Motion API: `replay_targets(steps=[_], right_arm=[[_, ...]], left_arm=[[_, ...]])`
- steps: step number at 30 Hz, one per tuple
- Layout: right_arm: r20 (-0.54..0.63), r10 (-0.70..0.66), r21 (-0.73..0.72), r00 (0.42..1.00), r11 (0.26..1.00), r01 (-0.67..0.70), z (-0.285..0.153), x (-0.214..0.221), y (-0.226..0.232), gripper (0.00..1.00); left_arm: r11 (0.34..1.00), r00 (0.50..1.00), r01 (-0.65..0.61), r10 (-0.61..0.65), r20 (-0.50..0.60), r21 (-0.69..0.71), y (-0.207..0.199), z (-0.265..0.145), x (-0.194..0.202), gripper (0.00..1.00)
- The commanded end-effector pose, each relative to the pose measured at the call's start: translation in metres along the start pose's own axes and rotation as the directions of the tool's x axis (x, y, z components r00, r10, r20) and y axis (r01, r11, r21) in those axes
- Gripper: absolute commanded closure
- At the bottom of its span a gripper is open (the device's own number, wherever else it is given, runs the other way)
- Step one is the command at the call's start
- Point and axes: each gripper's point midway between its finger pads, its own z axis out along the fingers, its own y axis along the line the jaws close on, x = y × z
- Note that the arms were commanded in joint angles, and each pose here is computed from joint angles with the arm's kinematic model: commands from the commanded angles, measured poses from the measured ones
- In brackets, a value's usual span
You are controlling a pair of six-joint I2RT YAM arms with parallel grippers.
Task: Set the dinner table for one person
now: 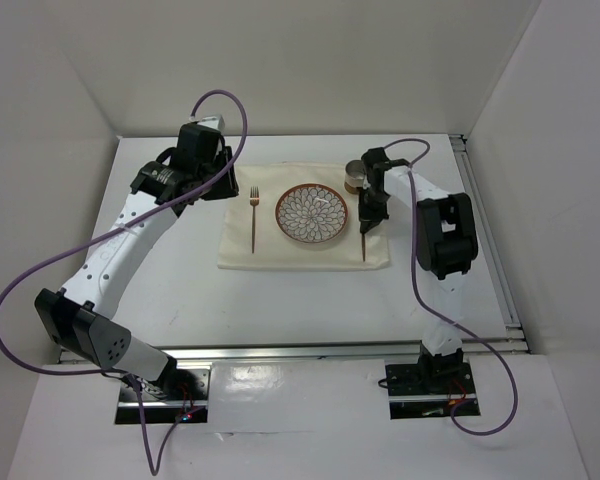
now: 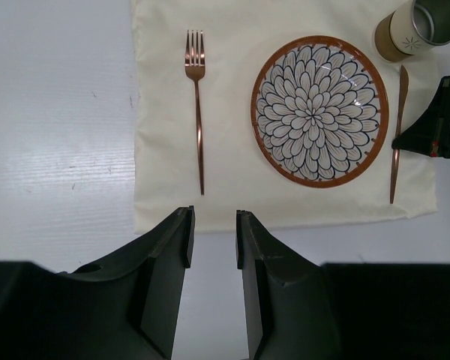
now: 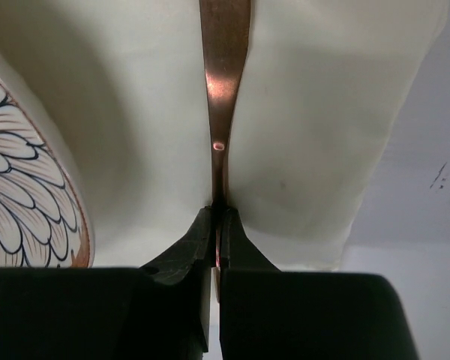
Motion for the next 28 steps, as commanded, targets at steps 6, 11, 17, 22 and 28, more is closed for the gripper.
replay_targets(steps=[6,11,17,22,28], right_arm=[[0.105,0.057,-0.02,0.993,0.998,-0.056,-0.012,-0.032,0.009,0.51],[0.201,0.066,-0.022,0.977,0.998,-0.063,-0.06,-0.046,0.01,0.21],[0.409,0.187,0.025,0.893,0.976,-0.216,-0.15,-0.069,-0.02,0.08],[0.461,0.278,0.04,0.843,0.942,-0.332,-0.191,-0.046,-0.058,0.03],[0.522,0.293,0.078,0.801,0.919,-0.387,-0.214,-0.007,-0.089,0.03]], left_arm=[[1.0,0.999,-0.003,0.003,0.032,-0.005,0.003,-0.009,-0.009,0.54],[1.0,1.0,-0.003,0.003,0.029,-0.006,0.004,-0.01,-0.006,0.54],[1.0,0.999,-0.012,0.012,0.03,-0.008,0.006,-0.013,-0.006,0.55],[1.0,0.999,-0.011,0.012,0.039,-0.025,0.01,-0.017,-0.007,0.55],[1.0,0.999,-0.012,0.012,0.033,-0.008,0.009,-0.018,-0.002,0.55]])
